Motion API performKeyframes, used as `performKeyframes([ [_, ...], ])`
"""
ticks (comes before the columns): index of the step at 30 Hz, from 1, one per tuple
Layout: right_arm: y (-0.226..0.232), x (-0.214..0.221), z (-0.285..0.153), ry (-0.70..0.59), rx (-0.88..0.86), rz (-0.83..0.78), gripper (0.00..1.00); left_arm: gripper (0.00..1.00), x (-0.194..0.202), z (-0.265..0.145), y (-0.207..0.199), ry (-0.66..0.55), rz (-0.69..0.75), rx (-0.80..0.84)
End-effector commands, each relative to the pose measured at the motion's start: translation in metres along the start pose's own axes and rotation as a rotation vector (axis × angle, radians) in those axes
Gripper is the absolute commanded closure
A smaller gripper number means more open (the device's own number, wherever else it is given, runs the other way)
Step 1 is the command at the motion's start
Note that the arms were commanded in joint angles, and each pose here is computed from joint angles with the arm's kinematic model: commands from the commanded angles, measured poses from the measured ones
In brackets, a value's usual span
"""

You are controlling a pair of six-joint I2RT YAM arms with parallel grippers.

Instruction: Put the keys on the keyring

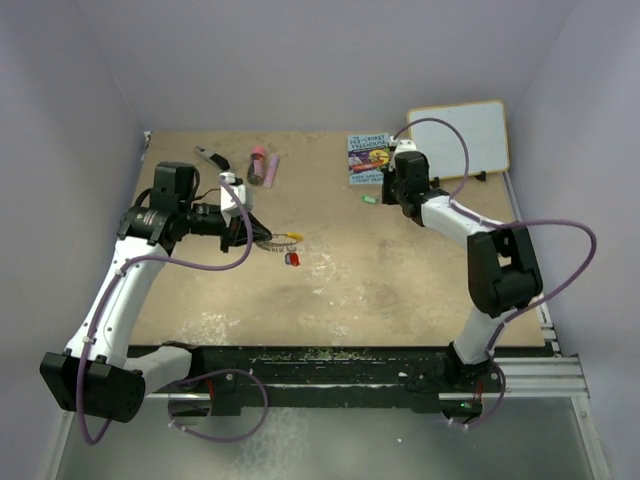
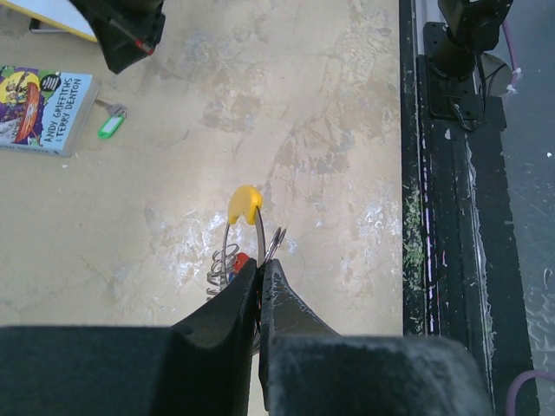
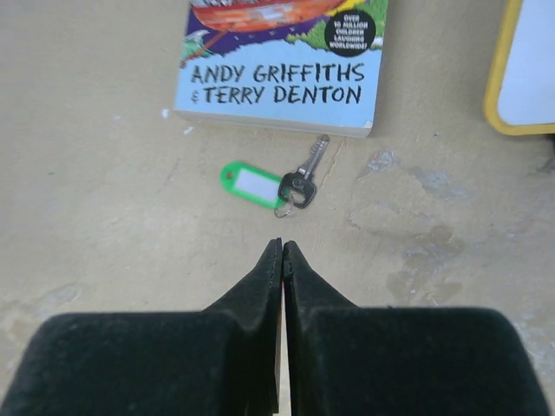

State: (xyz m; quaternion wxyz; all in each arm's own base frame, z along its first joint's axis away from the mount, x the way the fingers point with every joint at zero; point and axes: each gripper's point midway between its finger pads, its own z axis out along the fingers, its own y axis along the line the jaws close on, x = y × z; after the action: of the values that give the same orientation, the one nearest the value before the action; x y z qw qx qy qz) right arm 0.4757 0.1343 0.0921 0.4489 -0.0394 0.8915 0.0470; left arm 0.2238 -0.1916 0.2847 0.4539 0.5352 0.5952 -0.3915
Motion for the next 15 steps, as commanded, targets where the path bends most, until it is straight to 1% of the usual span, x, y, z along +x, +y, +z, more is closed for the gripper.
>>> performKeyframes([
  [1, 0.010, -0.027, -0.029, -0.092, -0.060, 0.000, 1.00, 0.96, -0.011, -0.003, 0.004, -0.032, 0.046, -0.028],
  [3, 0.008, -0.021, -0.028, -0.073, -0.054, 0.001, 1.00, 0.96, -0.011, -0.003, 0.003, -0.037, 0.047, -0.022],
  [4, 0.008, -0.017, -0.024, -0.060, -0.051, 0.006, 0.96, 0.96, -0.011, -0.002, 0.003, -0.040, 0.045, -0.021],
  [5, 0.010, -0.010, -0.019, -0.039, -0.056, 0.021, 0.88, 0.96, -0.011, -0.002, 0.004, -0.042, 0.046, -0.021],
  [6, 0.014, -0.004, -0.015, -0.016, -0.075, 0.040, 0.82, 0.96, -0.011, -0.002, 0.004, -0.042, 0.047, -0.022],
  [7, 0.015, 0.002, -0.009, 0.004, -0.074, 0.056, 0.79, 0.96, -0.011, -0.002, 0.004, -0.043, 0.047, -0.022],
  [10, 0.018, 0.006, 0.006, 0.035, -0.067, 0.099, 0.75, 0.96, -0.010, -0.002, 0.005, -0.037, 0.049, -0.028],
  [15, 0.022, 0.002, 0.023, 0.074, -0.044, 0.162, 0.74, 0.96, -0.009, -0.002, 0.005, -0.032, 0.052, -0.027],
])
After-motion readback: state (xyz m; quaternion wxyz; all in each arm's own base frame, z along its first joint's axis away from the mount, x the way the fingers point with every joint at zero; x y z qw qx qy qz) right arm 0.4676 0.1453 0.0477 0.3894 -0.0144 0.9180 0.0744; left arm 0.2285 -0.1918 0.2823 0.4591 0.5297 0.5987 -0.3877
